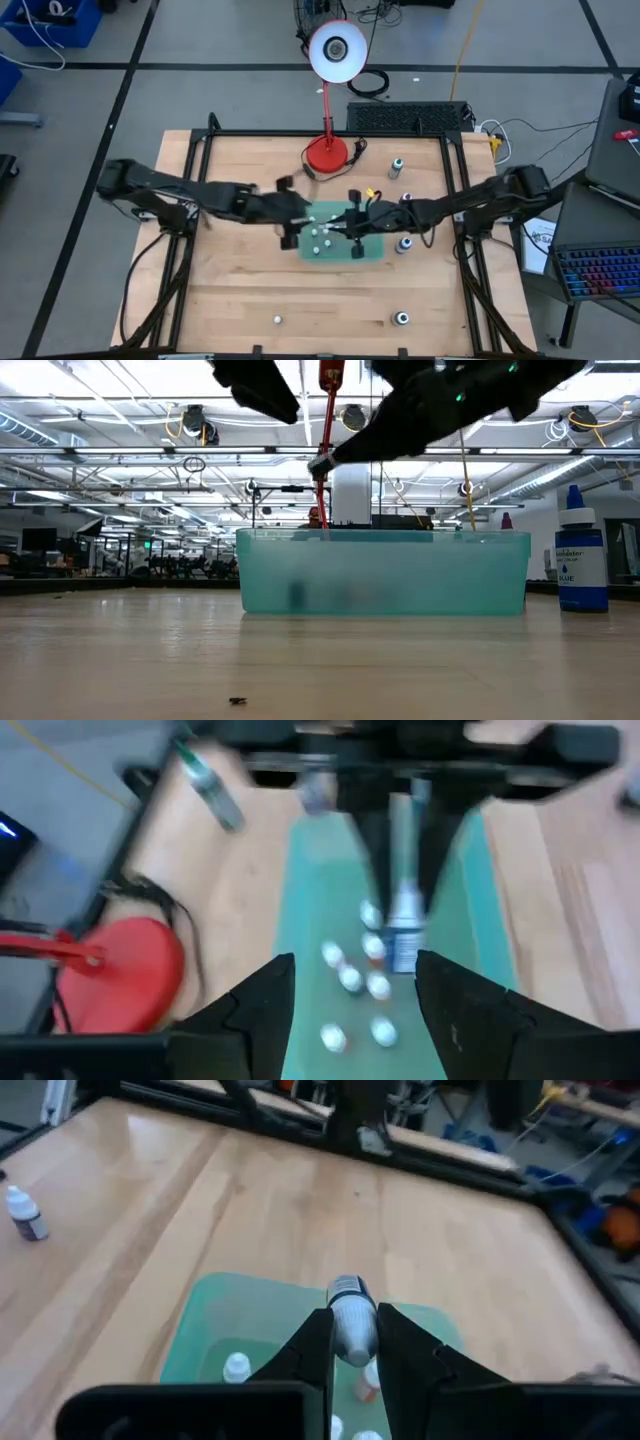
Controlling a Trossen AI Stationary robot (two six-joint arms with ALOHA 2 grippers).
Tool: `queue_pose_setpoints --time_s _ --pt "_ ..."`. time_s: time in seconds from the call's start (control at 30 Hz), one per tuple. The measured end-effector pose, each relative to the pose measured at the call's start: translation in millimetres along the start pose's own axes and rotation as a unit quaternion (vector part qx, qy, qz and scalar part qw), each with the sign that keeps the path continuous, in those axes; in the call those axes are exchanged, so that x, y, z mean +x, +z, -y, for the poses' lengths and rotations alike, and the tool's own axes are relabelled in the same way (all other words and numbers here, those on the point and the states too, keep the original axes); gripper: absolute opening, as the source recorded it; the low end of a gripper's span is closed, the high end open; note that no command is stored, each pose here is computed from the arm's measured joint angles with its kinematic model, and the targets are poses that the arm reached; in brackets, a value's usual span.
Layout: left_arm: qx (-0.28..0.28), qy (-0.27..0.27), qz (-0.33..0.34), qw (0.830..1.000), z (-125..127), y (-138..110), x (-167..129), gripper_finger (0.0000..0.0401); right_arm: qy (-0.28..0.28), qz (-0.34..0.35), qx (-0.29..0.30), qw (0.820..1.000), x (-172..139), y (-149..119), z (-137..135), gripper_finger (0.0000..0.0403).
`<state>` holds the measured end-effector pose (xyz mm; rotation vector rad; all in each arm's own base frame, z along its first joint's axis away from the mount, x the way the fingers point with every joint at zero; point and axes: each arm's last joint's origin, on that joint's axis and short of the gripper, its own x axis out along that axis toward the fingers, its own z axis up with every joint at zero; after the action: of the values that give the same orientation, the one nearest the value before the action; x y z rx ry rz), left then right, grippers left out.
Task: Pick & Place food coloring
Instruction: Put the small blue food coloring bottle into the green bin
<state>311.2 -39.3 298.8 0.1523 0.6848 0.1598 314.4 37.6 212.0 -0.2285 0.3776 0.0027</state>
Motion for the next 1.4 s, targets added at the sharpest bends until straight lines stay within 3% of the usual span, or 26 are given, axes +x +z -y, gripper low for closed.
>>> queue_pose_setpoints --time_s 0.2,0.4,0.53,0.6,0.73,0.87,1.03,1.23,1.4 --pt "-0.067 0.015 0.103 0.992 -17 -80 -19 0.0205 -0.008 -0.025 0.004 1.000 -36 16 2 0.0040" --pt "-0.136 0.010 0.261 0.956 -27 -140 -40 0.0194 -0.039 -0.142 0.044 0.988 -70 48 21 0.0040" --pt "-0.152 0.007 0.321 0.935 -28 -174 -48 0.0188 -0.043 -0.200 0.069 0.976 -77 69 32 0.0040" --pt "-0.154 0.011 0.326 0.933 -28 -192 -48 0.0187 -0.051 -0.234 0.085 0.967 -76 75 40 0.0040" --pt "-0.167 0.010 0.350 0.922 -28 -212 -49 0.0186 -0.059 -0.319 0.103 0.940 -62 71 49 0.0040" --pt "-0.166 0.014 0.352 0.921 -29 -215 -52 0.0186 -0.031 -0.351 0.119 0.928 -46 66 54 0.0040" --pt "-0.148 0.030 0.337 0.929 -30 -219 -55 0.0187 -0.027 -0.366 0.118 0.923 -37 61 53 0.0040" --pt "-0.168 0.065 0.278 0.944 -34 -236 -57 0.0186 -0.029 -0.373 0.126 0.919 -39 60 52 0.0040" --pt "-0.174 0.054 0.289 0.940 -37 -239 -66 0.0187 -0.010 -0.370 0.137 0.919 -38 60 53 0.0040"
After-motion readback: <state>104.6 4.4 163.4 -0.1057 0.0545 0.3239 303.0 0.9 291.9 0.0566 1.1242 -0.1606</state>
